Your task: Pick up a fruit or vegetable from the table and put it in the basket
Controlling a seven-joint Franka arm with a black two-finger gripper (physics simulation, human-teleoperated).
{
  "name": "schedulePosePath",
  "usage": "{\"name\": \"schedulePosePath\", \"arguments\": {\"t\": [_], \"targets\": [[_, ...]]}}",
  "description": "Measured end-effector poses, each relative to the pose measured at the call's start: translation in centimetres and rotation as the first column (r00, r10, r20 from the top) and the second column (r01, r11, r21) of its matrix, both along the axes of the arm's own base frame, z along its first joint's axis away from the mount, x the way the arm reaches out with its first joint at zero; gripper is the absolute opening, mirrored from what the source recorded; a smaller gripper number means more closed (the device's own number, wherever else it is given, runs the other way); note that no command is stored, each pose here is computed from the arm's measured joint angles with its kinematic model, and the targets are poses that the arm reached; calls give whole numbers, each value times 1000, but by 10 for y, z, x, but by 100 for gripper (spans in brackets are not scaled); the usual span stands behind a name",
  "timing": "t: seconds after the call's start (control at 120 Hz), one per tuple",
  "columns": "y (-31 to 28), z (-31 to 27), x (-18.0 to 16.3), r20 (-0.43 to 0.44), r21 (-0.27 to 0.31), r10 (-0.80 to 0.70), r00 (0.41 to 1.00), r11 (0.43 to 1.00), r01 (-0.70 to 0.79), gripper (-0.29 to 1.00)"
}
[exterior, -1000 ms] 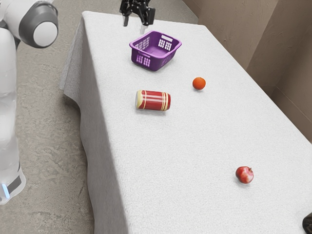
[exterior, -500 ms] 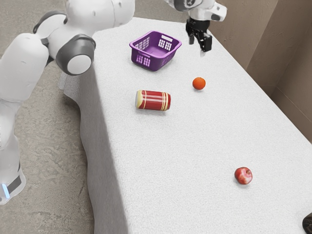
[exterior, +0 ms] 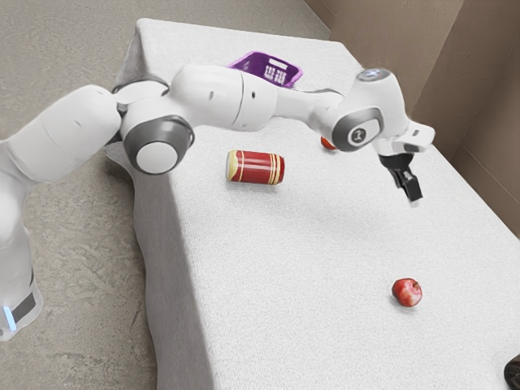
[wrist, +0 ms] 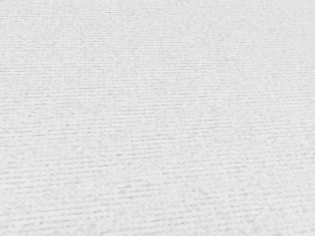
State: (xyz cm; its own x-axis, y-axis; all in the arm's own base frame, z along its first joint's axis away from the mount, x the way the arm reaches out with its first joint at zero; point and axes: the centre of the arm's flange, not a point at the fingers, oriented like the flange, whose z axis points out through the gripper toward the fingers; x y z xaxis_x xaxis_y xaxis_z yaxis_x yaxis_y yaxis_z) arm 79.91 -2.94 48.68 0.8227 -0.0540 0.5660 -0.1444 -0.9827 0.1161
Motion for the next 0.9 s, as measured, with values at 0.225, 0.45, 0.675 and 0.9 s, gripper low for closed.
{"name": "schedulePosePath", "arguments": {"t": [0.225, 0.45, 0.675, 0.9], "targets": [[-40, -31, 10, 47, -30, -52, 998, 998, 53, 64], [-92, -2, -6, 23, 75, -140, 990, 988, 138, 64], [-182, 16, -42, -99, 144, -273, 957, 948, 285, 64], [-197, -29, -49, -233, 92, -302, 924, 939, 331, 64]]}}
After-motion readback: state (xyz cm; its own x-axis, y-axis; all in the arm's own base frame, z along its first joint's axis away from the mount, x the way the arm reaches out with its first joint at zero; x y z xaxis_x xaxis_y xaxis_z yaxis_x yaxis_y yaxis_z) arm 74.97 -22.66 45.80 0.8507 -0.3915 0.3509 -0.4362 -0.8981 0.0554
